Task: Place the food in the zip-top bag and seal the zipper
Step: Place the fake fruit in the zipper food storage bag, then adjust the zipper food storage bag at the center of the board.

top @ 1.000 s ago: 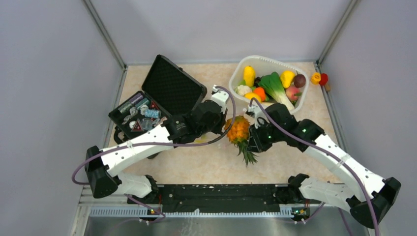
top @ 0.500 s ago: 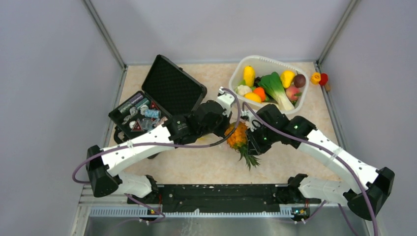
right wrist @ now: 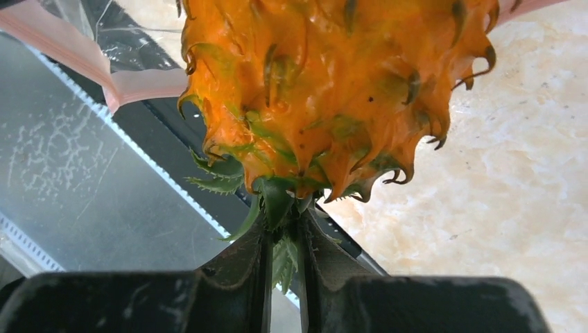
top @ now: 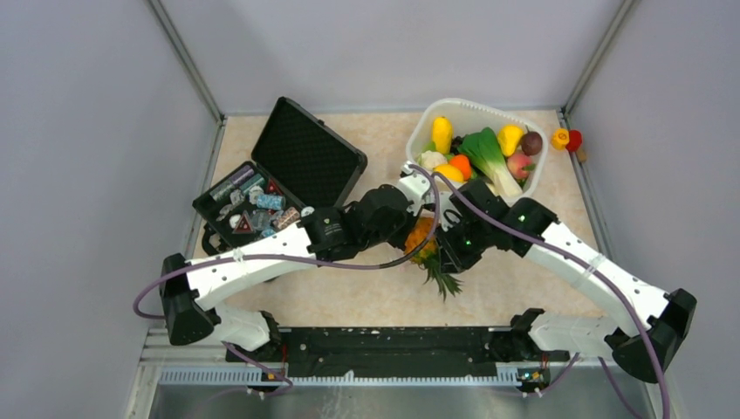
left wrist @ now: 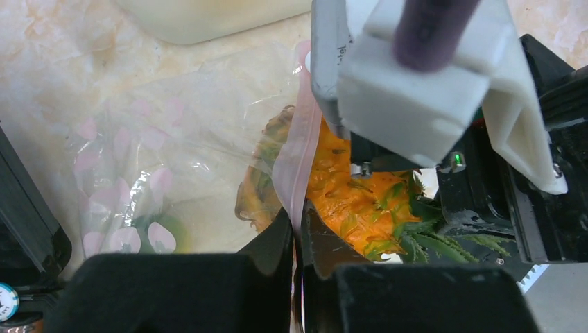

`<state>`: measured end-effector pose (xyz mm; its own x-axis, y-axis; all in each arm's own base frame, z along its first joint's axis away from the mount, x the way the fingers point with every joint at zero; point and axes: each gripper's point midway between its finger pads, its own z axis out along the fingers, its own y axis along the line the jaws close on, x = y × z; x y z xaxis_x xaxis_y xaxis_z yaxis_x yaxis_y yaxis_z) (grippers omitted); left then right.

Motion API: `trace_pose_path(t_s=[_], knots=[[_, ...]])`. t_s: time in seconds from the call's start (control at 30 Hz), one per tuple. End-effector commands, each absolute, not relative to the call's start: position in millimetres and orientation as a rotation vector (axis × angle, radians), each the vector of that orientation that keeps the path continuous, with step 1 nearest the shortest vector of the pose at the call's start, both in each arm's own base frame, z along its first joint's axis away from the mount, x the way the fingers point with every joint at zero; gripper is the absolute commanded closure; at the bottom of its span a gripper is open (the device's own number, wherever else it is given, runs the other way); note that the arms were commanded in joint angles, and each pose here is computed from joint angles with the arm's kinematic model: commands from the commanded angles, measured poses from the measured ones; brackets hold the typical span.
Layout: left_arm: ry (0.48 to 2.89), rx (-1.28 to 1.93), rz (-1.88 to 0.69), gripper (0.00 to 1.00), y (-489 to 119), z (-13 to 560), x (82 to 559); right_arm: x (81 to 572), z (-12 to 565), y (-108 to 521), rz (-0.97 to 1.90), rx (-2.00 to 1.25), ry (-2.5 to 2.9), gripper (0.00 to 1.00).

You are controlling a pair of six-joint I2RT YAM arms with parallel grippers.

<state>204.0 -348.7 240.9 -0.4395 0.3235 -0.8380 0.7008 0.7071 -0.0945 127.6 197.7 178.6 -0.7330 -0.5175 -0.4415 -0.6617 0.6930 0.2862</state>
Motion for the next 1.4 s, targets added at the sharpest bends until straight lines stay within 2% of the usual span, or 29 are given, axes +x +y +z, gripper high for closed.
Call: trace_pose_path(t_s=[0.0,0.13,0.4,0.6,0.63,0.73,0.87,1.0,1.13,1.23,1.37], knots=[[1.976,0.783,-0.624,0.95,-365,267,204,144,194,204,0.561,-0.937,2.502,1.00],[1.970,0.855,-0.656,1.00,-371,264,193,165,216,212,0.555,-0.827,2.401,1.00],[1.970,0.896,-0.723,1.00,-369,259,178,190,263,225,0.638,-0.658,2.197,1.00],[1.942,0.821,-0.712,1.00,-365,271,185,203,293,230,0.702,-0.513,2.052,0.97],[1.936,0.802,-0.709,1.00,-363,274,187,204,299,231,0.717,-0.504,2.032,0.94],[1.919,0.764,-0.699,1.00,-358,281,190,208,316,233,0.754,-0.444,1.967,0.71],[1.903,0.611,-0.667,1.00,-343,296,202,213,311,234,0.760,-0.406,1.947,0.54],[1.878,0.461,-0.697,1.00,-324,319,213,210,317,227,0.771,-0.357,1.916,0.50],[1.902,0.338,-0.743,1.00,-304,329,234,200,335,203,0.821,-0.215,1.795,0.41],[1.945,0.261,-0.783,1.00,-294,328,249,194,320,191,0.815,-0.129,1.857,0.39],[1.956,0.254,-0.777,1.00,-293,328,255,178,303,210,0.977,-0.155,1.880,0.38]])
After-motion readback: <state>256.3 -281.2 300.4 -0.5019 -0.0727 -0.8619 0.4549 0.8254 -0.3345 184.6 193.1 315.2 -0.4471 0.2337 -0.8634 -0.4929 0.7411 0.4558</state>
